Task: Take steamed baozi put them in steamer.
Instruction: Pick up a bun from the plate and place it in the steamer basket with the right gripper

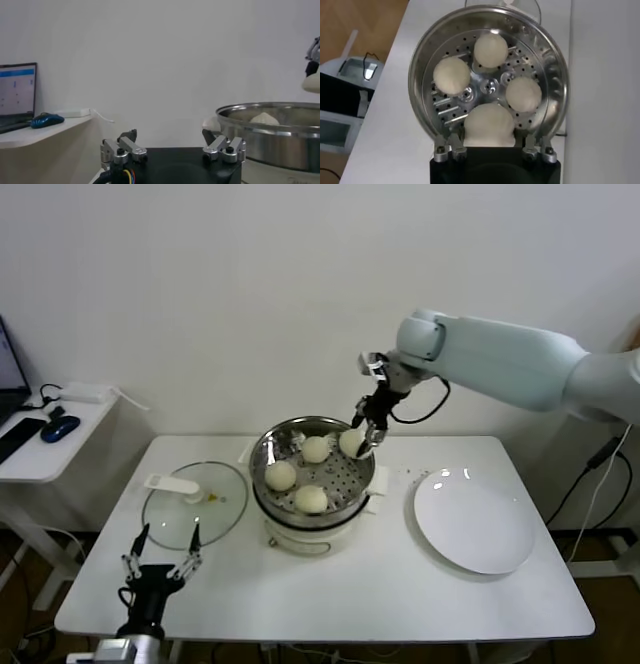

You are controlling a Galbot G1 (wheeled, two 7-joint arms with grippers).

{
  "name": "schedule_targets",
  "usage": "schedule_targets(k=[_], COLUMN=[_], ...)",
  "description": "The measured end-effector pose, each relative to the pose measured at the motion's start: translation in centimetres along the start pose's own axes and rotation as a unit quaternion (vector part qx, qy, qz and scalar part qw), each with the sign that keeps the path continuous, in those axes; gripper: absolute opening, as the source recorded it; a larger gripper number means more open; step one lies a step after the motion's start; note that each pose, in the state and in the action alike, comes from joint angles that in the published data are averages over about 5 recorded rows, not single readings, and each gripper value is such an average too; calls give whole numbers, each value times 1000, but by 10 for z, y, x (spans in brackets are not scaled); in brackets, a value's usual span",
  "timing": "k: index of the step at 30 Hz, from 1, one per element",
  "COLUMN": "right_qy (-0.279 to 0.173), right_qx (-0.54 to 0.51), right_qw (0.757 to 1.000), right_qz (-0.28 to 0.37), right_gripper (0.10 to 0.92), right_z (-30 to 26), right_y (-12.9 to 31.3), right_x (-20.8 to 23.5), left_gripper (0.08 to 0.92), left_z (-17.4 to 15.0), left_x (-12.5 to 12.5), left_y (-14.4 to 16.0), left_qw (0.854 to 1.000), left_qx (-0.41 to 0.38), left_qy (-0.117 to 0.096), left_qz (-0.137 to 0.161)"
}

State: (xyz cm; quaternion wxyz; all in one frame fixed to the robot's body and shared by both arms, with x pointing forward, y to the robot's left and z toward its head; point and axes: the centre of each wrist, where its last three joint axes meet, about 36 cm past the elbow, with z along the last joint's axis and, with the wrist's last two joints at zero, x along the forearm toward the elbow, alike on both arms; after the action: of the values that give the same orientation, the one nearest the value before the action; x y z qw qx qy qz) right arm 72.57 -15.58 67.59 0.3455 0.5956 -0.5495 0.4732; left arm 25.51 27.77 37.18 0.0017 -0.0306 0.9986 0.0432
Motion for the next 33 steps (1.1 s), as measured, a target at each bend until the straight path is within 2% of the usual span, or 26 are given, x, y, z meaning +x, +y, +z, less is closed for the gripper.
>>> schedule_targets(k=[14,33], right_qy=[20,49], right_qx=[11,15], right_qw=[999,998], right_qz=[-27,-32], right_gripper=[678,685], right_z=[-14,-4], right_y=[-9,-14], right_x=[-56,-83], left_gripper=[823,823], left_z=[7,11], left_x=[-1,-2], left_y=[2,3], left_qw=[1000,1000], left_qx=[1,2], left_qy=[7,12], left_qz=[-3,-5])
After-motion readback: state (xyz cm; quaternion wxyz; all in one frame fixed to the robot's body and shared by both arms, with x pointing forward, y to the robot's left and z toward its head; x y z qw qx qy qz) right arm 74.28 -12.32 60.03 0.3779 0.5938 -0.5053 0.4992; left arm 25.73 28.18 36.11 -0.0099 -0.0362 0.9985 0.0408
